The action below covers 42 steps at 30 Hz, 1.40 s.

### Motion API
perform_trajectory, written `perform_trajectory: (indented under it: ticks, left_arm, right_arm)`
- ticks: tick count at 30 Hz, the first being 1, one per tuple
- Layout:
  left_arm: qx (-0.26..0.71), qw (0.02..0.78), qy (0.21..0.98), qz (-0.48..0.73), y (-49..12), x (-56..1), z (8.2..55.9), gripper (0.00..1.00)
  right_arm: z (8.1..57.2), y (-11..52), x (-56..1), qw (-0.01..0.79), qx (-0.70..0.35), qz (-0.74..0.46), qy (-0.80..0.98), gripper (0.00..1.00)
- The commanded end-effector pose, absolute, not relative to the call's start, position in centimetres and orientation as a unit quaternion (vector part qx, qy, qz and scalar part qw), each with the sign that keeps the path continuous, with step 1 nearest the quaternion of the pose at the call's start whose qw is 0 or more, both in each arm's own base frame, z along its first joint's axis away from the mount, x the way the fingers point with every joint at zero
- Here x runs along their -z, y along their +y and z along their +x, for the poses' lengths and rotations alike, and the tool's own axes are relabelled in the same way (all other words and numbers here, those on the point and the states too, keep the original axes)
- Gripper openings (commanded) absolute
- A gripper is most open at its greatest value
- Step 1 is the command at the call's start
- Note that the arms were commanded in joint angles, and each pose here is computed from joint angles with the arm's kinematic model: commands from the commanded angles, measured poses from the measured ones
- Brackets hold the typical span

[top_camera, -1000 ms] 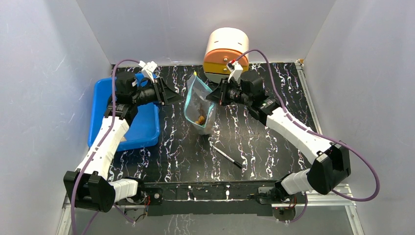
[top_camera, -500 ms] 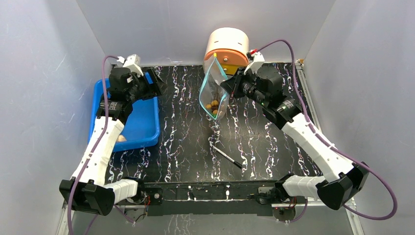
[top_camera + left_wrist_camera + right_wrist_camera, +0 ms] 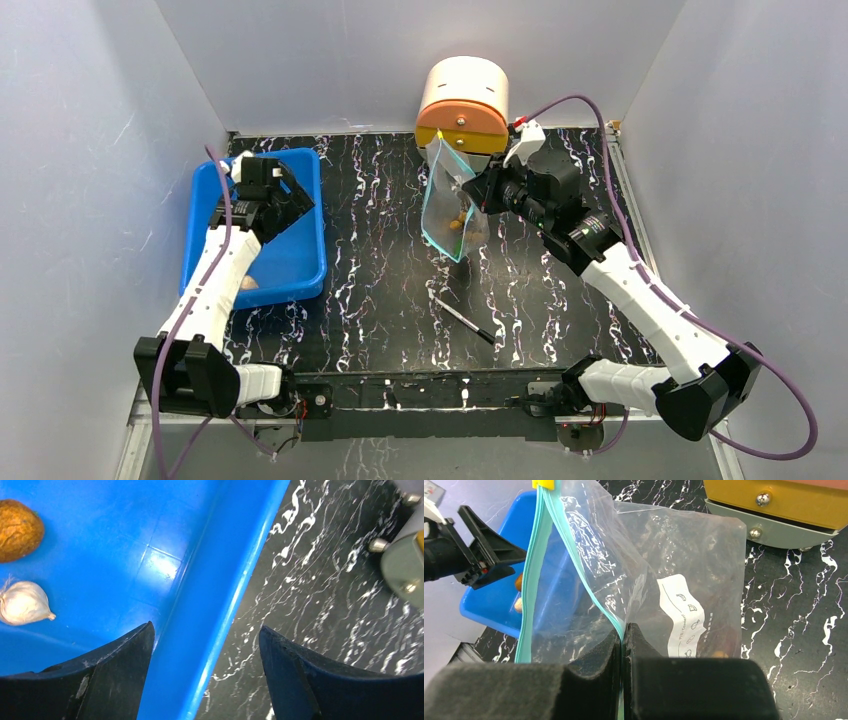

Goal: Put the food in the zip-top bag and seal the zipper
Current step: Adjust the bin at the center of the board.

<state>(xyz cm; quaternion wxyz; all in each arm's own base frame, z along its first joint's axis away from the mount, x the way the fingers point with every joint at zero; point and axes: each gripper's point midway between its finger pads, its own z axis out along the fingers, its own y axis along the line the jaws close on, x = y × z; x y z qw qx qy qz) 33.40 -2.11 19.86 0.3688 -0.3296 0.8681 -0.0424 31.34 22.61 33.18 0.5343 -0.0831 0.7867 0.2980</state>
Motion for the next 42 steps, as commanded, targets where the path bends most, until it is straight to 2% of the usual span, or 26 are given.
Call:
perform_trajectory:
  ticks: [1, 7, 15, 19, 22, 23, 28, 35, 42]
  left_arm:
    - [0.03, 0.399, 0.89, -0.217, -2.3, -19.4, 34.7, 0.74]
    - [0.008, 0.379, 0.914, -0.141, -2.5, -17.1, 36.9, 0.72]
    - [0.068, 0.348, 0.933, -0.068, -5.6, -13.9, 39.2, 0.62]
    - [0.081, 0.347, 0.934, -0.019, -6.3, -13.3, 39.1, 0.44]
    - [0.078, 0.36, 0.929, 0.036, -6.5, -13.7, 38.8, 0.2]
    - [0.077, 0.366, 0.926, 0.054, -6.6, -14.0, 38.7, 0.15]
    - [0.091, 0.373, 0.914, 0.13, -7.7, -15.0, 37.2, 0.02]
    - [0.134, 0.383, 0.883, 0.237, -10.1, -16.1, 34.5, 0.0]
    - [0.145, 0.359, 0.854, 0.348, -11.1, -14.8, 31.8, 0.0]
  right_arm:
    - [31.4, 22.5, -35.7, 0.57, -0.309, -0.09, 0.756, 0.0]
    - [31.4, 22.5, -36.3, 0.576, -0.312, -0.091, 0.751, 0.0]
    - [31.1, 22.2, -36.3, 0.575, -0.311, -0.087, 0.752, 0.0]
    - [30.9, 22.0, -36.7, 0.579, -0.31, -0.085, 0.749, 0.0]
    - [30.8, 22.0, -36.8, 0.579, -0.312, -0.084, 0.749, 0.0]
    - [30.8, 22.1, -36.9, 0.578, -0.314, -0.084, 0.748, 0.0]
    - [30.8, 22.4, -37.0, 0.575, -0.324, -0.085, 0.746, 0.0]
    - [30.9, 22.7, -37.0, 0.573, -0.327, -0.088, 0.746, 0.0]
    - [31.0, 23.0, -36.8, 0.569, -0.327, -0.095, 0.748, 0.0]
